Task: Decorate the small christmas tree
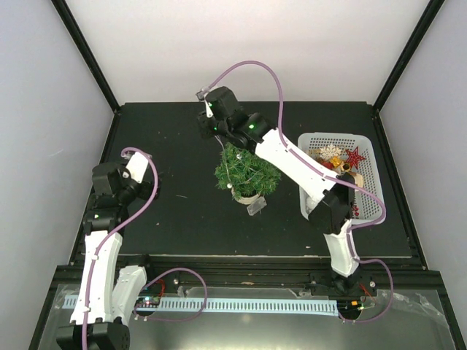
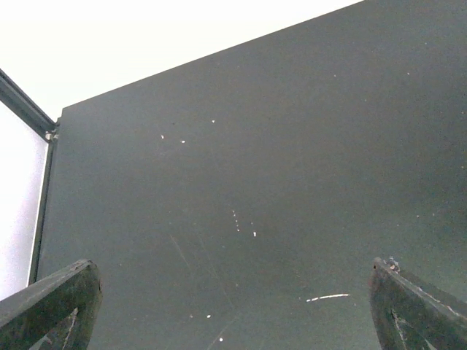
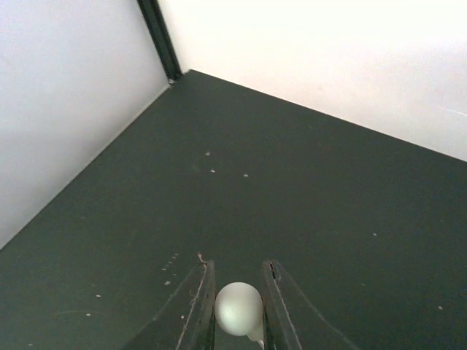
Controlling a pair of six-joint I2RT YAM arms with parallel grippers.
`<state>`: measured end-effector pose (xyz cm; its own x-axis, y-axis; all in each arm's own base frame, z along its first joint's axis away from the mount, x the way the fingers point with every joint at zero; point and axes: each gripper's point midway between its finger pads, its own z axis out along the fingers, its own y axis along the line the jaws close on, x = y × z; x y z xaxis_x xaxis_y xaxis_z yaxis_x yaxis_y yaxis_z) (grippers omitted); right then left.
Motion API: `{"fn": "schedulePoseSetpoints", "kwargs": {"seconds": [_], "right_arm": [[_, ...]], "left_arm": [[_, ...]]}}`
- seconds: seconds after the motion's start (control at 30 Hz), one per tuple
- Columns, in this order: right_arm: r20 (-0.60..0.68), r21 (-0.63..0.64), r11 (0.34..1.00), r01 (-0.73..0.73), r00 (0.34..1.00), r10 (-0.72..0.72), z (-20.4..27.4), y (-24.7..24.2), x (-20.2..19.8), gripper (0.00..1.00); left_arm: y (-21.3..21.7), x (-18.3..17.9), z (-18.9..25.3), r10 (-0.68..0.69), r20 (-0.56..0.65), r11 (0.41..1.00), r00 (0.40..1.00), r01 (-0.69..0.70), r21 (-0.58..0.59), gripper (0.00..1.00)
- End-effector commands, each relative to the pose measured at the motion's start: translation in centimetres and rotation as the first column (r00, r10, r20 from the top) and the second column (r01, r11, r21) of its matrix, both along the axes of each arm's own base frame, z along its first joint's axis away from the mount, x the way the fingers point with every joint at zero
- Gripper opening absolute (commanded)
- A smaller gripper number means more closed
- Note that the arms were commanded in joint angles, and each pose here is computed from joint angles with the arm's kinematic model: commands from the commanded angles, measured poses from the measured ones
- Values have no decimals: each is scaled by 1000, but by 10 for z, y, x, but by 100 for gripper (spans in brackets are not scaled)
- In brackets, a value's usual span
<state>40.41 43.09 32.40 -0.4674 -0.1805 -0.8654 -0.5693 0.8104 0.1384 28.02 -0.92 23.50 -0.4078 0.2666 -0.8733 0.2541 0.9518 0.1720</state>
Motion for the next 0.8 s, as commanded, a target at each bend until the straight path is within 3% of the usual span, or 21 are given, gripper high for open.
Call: {"fn": "schedulePoseSetpoints", "kwargs": {"seconds": [0.0,0.4,0.77], "right_arm": [[3,23,999,32,999,-32,4,-24,11,20],[-12,44,992,120,993,-120,-11,-80,27,20],[13,109,992,60,998,-62,19,-71,20,21]], "left_arm": [[-3,2,2,-15,4,1000,1000,15,-28,99],[-8,2,-1,-42,-10,998,999,41,-40,99],[-7,2,-1,-41,-9,998,999,41,-39,99]]}}
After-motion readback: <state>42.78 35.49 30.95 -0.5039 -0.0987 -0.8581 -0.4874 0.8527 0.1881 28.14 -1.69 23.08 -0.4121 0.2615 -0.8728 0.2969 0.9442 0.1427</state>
